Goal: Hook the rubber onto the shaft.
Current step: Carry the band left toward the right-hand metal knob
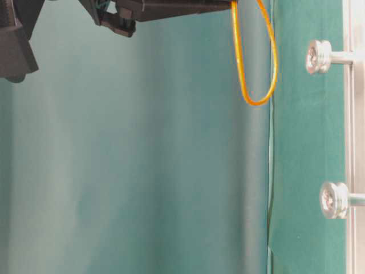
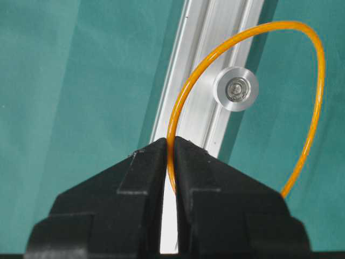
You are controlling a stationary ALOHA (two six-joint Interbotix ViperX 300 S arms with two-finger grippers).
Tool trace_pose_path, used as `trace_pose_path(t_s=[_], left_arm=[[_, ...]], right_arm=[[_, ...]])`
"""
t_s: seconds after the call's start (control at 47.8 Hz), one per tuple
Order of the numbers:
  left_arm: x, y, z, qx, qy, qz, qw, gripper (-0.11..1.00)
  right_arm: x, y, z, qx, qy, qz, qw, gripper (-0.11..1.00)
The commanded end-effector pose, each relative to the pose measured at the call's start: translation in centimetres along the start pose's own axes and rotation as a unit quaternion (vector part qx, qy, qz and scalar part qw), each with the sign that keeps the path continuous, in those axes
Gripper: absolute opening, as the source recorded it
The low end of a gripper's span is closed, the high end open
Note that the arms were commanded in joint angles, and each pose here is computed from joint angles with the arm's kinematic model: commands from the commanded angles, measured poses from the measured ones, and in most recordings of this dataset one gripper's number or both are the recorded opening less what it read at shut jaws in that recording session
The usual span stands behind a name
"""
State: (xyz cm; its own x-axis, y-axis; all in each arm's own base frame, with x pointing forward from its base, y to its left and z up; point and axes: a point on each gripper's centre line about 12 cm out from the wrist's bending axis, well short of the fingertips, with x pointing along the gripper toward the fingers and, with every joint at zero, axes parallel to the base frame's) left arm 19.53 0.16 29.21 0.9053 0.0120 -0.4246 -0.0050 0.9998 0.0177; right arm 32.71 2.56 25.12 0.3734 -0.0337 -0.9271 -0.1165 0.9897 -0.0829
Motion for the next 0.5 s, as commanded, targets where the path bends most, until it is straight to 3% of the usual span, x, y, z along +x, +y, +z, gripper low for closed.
trace_pose_path(t_s=[0.0,0.481], left_arm=[[-0.2,0.1,1.3,0.000,-0.015,0.001,0.9999,0.00],[-0.2,0.1,1.3,0.000,-0.015,0.001,0.9999,0.00]], right_arm=[[-1.0,-0.2,0.9,0.002,-0.025,-0.002,0.9997,0.07],[1.0,0.1,0.6,0.001,-0.016,0.002,0.9999,0.07]])
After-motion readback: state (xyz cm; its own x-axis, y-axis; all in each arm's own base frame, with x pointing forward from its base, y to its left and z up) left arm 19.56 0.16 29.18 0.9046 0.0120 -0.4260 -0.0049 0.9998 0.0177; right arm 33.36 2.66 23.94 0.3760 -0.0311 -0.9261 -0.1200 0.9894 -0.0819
